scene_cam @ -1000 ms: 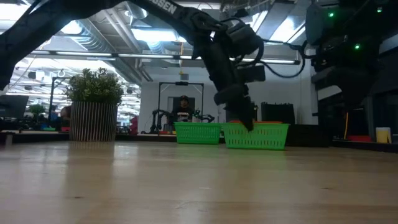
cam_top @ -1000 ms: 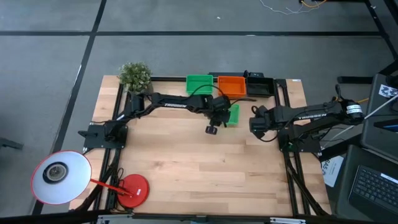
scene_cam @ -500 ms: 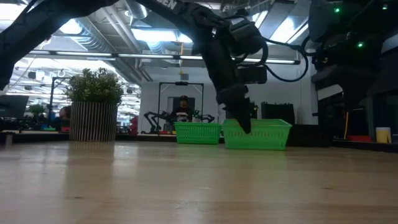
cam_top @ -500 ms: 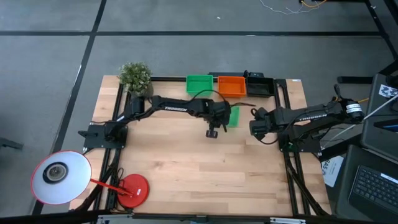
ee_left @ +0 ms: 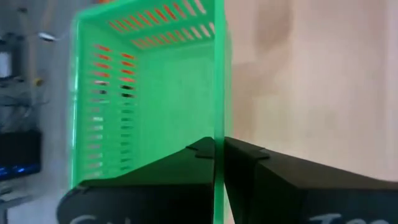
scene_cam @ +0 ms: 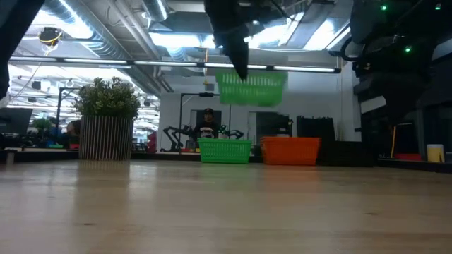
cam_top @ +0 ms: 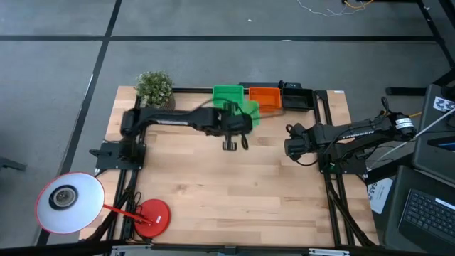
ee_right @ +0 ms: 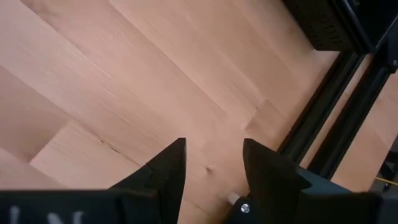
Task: Stack baskets by color
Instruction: Stack the bottom green bin on top of the top green bins
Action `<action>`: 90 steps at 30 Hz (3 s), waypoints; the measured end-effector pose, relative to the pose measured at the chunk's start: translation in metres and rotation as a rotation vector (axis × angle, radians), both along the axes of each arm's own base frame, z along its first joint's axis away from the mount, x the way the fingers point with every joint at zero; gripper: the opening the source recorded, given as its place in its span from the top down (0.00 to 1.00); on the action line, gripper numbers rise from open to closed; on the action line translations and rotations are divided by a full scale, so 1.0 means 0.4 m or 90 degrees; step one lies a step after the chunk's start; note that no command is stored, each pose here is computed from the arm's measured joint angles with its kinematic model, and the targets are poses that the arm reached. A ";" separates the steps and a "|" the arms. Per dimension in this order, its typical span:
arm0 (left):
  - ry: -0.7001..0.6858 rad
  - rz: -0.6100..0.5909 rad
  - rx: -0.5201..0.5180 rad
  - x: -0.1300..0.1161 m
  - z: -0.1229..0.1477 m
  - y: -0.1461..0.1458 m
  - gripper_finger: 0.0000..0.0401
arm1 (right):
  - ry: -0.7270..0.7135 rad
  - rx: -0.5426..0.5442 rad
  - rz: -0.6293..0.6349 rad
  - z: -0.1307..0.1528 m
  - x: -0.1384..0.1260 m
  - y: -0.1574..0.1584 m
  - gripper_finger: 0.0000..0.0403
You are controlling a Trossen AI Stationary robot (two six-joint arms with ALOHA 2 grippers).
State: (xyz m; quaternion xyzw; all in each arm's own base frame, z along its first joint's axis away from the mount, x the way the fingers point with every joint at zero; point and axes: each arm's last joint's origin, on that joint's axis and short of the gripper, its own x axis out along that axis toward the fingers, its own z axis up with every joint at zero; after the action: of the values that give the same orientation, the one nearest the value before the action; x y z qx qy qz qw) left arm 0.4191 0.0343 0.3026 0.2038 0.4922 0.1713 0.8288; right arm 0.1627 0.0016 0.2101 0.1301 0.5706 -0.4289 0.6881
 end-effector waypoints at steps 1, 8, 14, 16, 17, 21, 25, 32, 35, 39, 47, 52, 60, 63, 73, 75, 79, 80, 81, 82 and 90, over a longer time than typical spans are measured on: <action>-0.011 0.010 0.008 -0.010 0.018 0.014 1.00 | -0.001 0.000 0.000 0.000 0.001 0.000 0.60; -0.016 0.098 0.021 -0.081 0.072 0.204 1.00 | -0.012 0.000 0.000 0.000 0.005 0.000 0.60; 0.017 0.133 -0.039 -0.159 0.045 0.397 1.00 | -0.013 0.001 0.001 0.000 0.005 0.000 0.60; 0.004 0.116 -0.092 -0.184 0.033 0.444 1.00 | -0.013 0.001 0.001 0.000 0.005 0.000 0.60; -0.015 0.105 -0.119 -0.192 0.028 0.462 1.00 | -0.014 0.001 0.001 0.000 0.005 0.000 0.60; -0.062 0.073 -0.140 -0.207 -0.003 0.514 1.00 | -0.015 0.003 0.001 0.000 0.006 0.001 0.60; -0.059 0.007 -0.135 -0.207 -0.039 0.525 1.00 | -0.017 0.003 0.000 0.000 0.006 0.001 0.60; -0.069 -0.024 -0.135 -0.205 -0.119 0.523 1.00 | -0.024 0.004 0.000 0.000 0.009 0.001 0.60; -0.077 -0.016 -0.139 -0.207 -0.149 0.521 1.00 | -0.026 0.004 0.000 -0.001 0.010 0.001 0.60; -0.094 -0.013 -0.138 -0.200 -0.169 0.513 0.98 | -0.026 0.004 0.000 -0.001 0.010 0.001 0.60; -0.085 -0.005 -0.121 -0.192 -0.169 0.502 0.86 | -0.026 0.004 0.000 -0.001 0.010 0.001 0.60; -0.086 -0.004 -0.119 -0.192 -0.169 0.503 0.80 | -0.026 0.004 0.000 -0.001 0.010 0.001 0.60; -0.065 0.029 -0.076 -0.188 -0.168 0.499 0.78 | -0.026 0.004 0.000 0.000 0.010 0.001 0.60; -0.080 0.017 -0.064 -0.175 -0.159 0.484 0.78 | -0.026 0.004 0.000 0.000 0.010 0.001 0.60; -0.110 -0.002 -0.031 -0.136 -0.126 0.432 0.78 | -0.024 0.003 0.002 0.000 0.009 0.001 0.60; -0.102 0.010 -0.010 -0.127 -0.125 0.416 0.79 | -0.024 0.003 0.002 0.000 0.009 0.001 0.60; -0.078 0.026 0.067 -0.097 -0.119 0.361 0.81 | -0.024 0.003 0.002 0.000 0.009 0.001 0.60; -0.067 0.036 0.107 -0.089 -0.115 0.346 0.82 | -0.024 0.003 0.002 0.000 0.009 0.001 0.60; -0.057 0.050 0.146 -0.082 -0.111 0.332 0.84 | -0.024 0.003 0.002 0.000 0.009 0.001 0.60; -0.050 0.058 0.174 -0.074 -0.110 0.322 0.85 | -0.024 0.003 0.002 0.000 0.009 0.001 0.60; 0.034 0.162 0.254 -0.043 -0.223 0.361 0.94 | -0.028 -0.004 0.003 0.000 0.011 0.000 0.60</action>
State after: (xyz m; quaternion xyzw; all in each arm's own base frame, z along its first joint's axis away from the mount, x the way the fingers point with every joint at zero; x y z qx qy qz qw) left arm 0.4020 0.1788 0.2135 0.3046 0.4923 0.3626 0.7303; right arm 0.1670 0.0017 0.2100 0.1364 0.5544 -0.4259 0.7019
